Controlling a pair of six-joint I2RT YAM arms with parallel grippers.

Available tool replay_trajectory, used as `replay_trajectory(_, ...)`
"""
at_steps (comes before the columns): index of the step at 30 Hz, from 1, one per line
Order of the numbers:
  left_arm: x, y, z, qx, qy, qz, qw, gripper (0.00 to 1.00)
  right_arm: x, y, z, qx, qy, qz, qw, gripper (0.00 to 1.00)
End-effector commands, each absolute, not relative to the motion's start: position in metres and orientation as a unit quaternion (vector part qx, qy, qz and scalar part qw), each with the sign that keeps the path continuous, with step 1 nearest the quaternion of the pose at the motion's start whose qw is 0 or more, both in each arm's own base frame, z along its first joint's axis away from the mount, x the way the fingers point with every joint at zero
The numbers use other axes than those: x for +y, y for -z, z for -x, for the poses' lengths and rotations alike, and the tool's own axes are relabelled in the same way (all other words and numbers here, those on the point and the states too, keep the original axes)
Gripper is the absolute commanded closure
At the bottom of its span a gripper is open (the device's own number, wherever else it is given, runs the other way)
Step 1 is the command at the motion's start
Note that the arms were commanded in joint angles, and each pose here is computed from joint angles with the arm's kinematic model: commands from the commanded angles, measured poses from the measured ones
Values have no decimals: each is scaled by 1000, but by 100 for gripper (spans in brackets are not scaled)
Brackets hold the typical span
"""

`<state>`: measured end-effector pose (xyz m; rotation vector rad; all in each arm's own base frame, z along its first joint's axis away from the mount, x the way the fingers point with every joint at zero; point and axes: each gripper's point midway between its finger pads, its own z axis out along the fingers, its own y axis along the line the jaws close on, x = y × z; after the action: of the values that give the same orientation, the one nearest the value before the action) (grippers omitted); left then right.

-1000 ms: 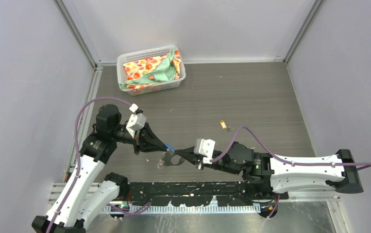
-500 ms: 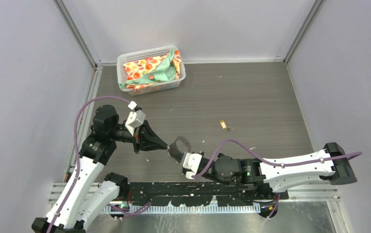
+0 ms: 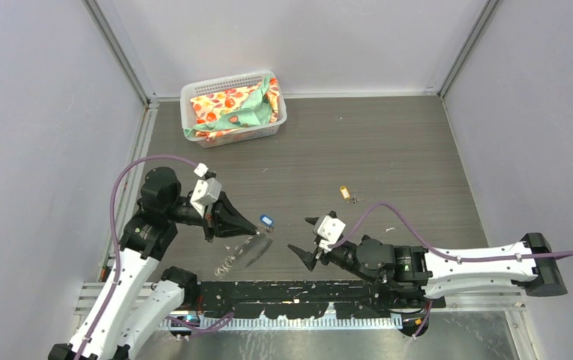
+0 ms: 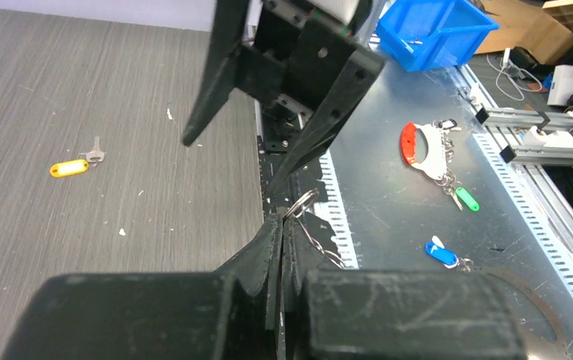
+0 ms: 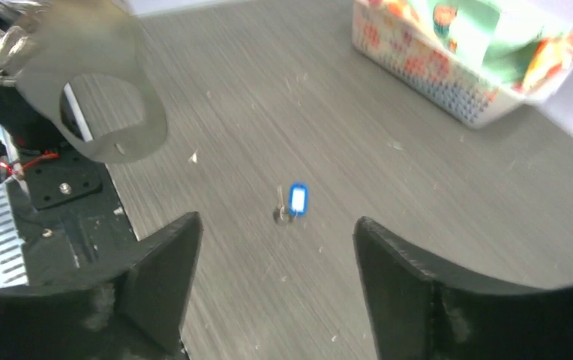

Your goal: Put the keys on the keyring

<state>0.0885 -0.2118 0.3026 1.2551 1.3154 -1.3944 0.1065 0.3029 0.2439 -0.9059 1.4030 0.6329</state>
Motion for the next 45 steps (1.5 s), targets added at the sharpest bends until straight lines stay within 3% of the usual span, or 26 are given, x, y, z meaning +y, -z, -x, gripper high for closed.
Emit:
replay_trajectory(1, -208, -301, -80, 506, 537, -524, 426, 100, 292, -206, -120, 669, -298, 342, 589, 3)
replay_trajectory(7, -201, -306, -65, 504, 522, -540, 427, 100, 303, -165, -153, 695, -318, 351, 541, 1)
replay_trajectory(12, -199, -315, -57, 495, 525, -541, 431, 100, 331, -140, -183, 653, -355, 428, 515, 33)
replay_trajectory(19, -198, -321, -53, 491, 526, -541, 436, 100, 359, -125, -223, 616, -477, 440, 447, 47)
replay_trajectory(25, -199, -321, -58, 497, 523, -537, 437, 100, 385, -97, -239, 611, -500, 448, 419, 49)
replay_trajectory(37, -200, -316, -64, 507, 520, -531, 437, 100, 395, -48, -211, 622, -456, 522, 363, 56)
replay_trajectory(45, -200, -316, -66, 509, 518, -527, 441, 100, 393, -25, -214, 644, -396, 552, 351, 69)
